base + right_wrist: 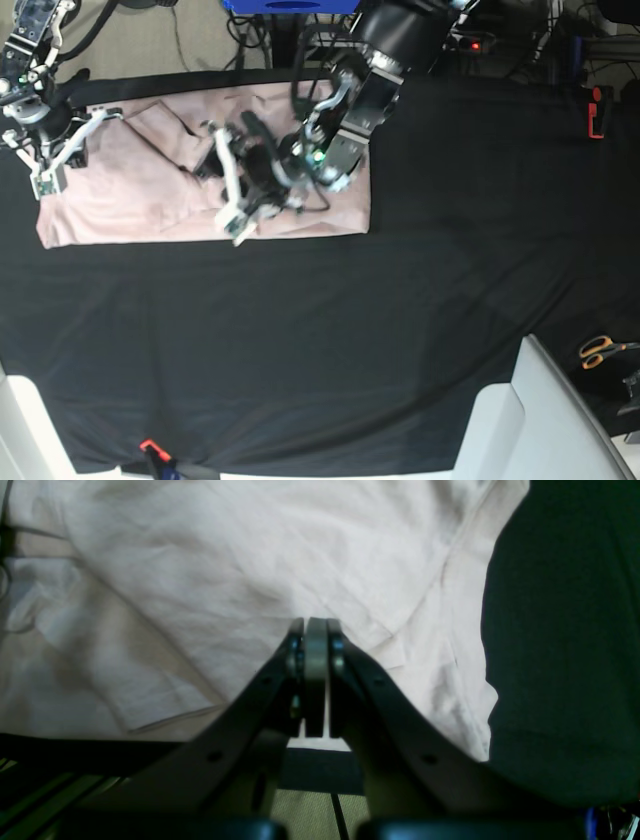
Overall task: Fold the T-shirt properly
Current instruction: 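Fold the held end over toward the right gripper and release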
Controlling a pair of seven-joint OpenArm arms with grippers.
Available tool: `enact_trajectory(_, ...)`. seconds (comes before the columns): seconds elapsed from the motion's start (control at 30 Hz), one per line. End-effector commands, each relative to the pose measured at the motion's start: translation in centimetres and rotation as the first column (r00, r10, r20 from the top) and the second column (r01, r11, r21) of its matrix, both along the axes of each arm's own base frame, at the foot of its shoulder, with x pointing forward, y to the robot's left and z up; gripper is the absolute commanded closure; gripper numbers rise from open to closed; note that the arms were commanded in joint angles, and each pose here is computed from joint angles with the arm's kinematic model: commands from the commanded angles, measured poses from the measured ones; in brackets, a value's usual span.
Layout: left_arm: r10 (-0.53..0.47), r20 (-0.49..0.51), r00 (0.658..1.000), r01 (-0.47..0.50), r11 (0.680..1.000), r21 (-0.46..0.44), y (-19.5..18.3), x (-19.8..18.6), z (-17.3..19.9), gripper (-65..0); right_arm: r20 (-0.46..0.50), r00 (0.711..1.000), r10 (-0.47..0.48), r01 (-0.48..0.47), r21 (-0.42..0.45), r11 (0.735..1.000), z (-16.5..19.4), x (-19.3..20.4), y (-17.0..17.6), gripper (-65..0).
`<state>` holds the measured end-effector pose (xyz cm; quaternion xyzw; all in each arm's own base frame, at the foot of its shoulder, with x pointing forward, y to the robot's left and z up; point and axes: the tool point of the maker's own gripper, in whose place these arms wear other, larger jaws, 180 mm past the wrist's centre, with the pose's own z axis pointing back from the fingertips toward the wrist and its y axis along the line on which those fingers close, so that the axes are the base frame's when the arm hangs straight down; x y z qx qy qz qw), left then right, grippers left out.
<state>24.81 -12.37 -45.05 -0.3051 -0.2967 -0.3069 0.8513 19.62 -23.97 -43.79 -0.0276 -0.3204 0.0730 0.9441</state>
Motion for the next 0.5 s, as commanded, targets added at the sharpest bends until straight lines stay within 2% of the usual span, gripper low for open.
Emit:
enact_trajectory(0.0,-0.003,0.051,0.999,0.006,0.998,-0.059,-1.3,1.4,2.2,-31.8,0.041,0.999,0.006,-0.005,-0.006,1.000,0.9,0.7,-0.3,0.0)
enact_trajectory(0.1,-0.049,0.104,0.993,0.055,0.997,-0.054,-2.4,2.4,3.5,-31.6,0.041,0.999,0.005,-0.004,-0.003,1.000,0.9,0.7,-0.2,0.0)
enact_trajectory(0.23,-0.047,0.143,0.989,0.055,0.997,-0.053,-2.3,3.7,4.6,-31.3,0.046,0.999,0.008,-0.007,-0.003,1.000,1.0,0.9,0.0,0.0)
enact_trajectory(0.3,-0.038,0.177,0.984,0.048,0.997,-0.055,-1.6,4.0,5.5,-30.4,0.047,0.998,0.052,-0.052,0.007,0.999,1.0,1.2,1.5,0.0)
enact_trajectory(0.37,0.012,0.203,0.979,-0.004,0.999,-0.041,1.1,4.5,5.9,-22.7,0.056,0.993,0.108,-0.109,0.006,0.994,1.4,1.6,3.0,0.0)
enact_trajectory(0.43,0.091,0.191,0.977,-0.094,0.996,0.005,5.2,4.9,5.3,-5.9,0.074,0.984,0.161,-0.162,0.006,0.987,2.0,2.0,4.8,0.0)
enact_trajectory(0.47,0.126,0.181,0.975,-0.134,0.990,0.032,7.3,4.8,4.9,0.0,0.086,0.978,0.188,-0.189,0.008,0.982,2.4,2.3,5.7,0.0)
